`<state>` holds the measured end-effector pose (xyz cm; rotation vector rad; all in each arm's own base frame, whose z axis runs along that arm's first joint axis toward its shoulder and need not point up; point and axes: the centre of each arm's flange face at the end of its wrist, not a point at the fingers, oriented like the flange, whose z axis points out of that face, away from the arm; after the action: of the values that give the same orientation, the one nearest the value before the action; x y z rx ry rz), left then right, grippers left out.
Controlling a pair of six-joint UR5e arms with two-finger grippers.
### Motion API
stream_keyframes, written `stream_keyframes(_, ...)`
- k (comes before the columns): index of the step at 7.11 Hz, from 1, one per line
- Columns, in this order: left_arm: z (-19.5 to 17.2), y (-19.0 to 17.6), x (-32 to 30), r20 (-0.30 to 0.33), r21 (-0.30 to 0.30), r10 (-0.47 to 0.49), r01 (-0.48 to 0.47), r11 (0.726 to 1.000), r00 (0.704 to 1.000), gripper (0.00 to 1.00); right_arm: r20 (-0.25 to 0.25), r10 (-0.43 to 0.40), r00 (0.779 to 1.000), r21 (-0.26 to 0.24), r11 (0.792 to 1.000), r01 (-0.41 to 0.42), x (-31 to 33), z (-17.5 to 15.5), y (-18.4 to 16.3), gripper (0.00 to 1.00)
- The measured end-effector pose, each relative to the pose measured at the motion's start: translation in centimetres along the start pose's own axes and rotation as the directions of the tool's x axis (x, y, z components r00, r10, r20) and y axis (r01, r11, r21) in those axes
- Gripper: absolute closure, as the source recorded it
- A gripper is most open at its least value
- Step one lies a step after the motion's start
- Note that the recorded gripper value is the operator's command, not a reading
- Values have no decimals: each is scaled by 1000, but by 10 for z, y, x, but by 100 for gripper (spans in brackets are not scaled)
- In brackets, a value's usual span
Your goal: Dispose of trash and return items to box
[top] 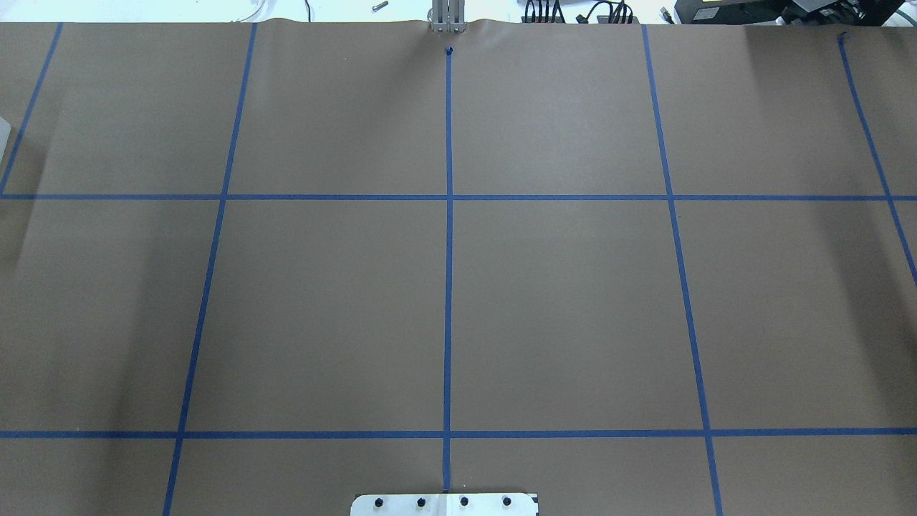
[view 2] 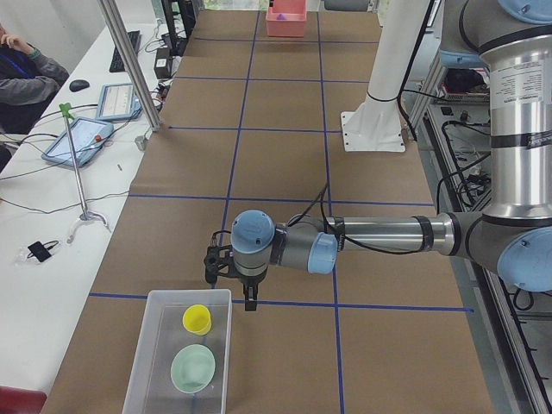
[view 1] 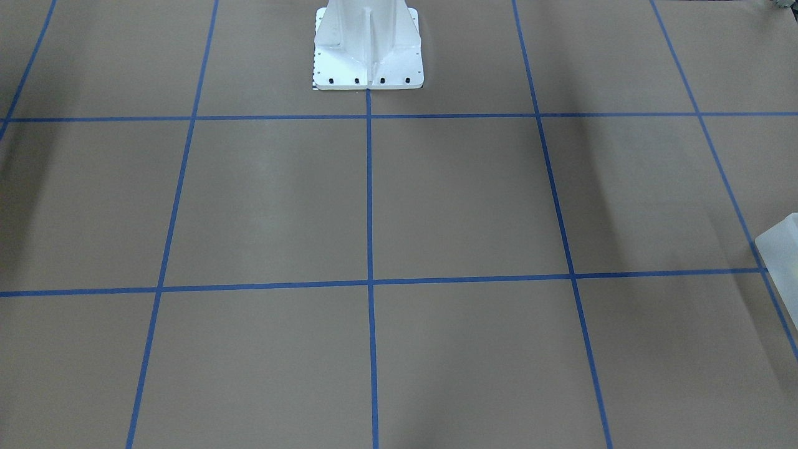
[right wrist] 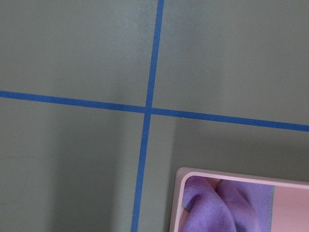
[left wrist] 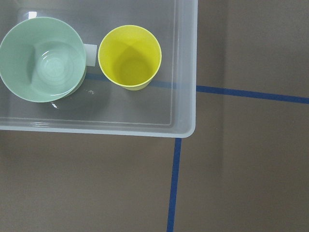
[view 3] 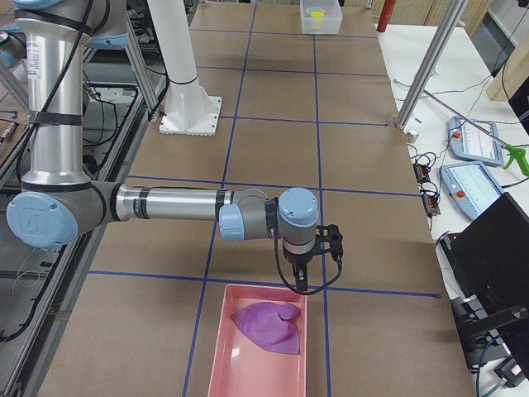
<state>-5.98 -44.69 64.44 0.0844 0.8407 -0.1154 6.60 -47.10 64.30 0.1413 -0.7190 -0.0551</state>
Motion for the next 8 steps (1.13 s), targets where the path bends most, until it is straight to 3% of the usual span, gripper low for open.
stream_keyframes(2, 1, 1, 0, -12, 7, 8, -8, 1000, 1000, 2, 10, 0, 1000, -1, 1000, 0, 1, 2, 2, 0)
stream_keyframes(5, -1, 4, 10, -118, -7, 15, -16, 1000, 993, 2, 28, -6, 1000, -6, 1000, 6, 2, 5, 5, 0)
stream_keyframes(8, -11, -2, 23, -141, 11, 41, -40, 999, 989, 2, 96, 2, 995, -12, 1000, -1, -3, 7, 8, 0)
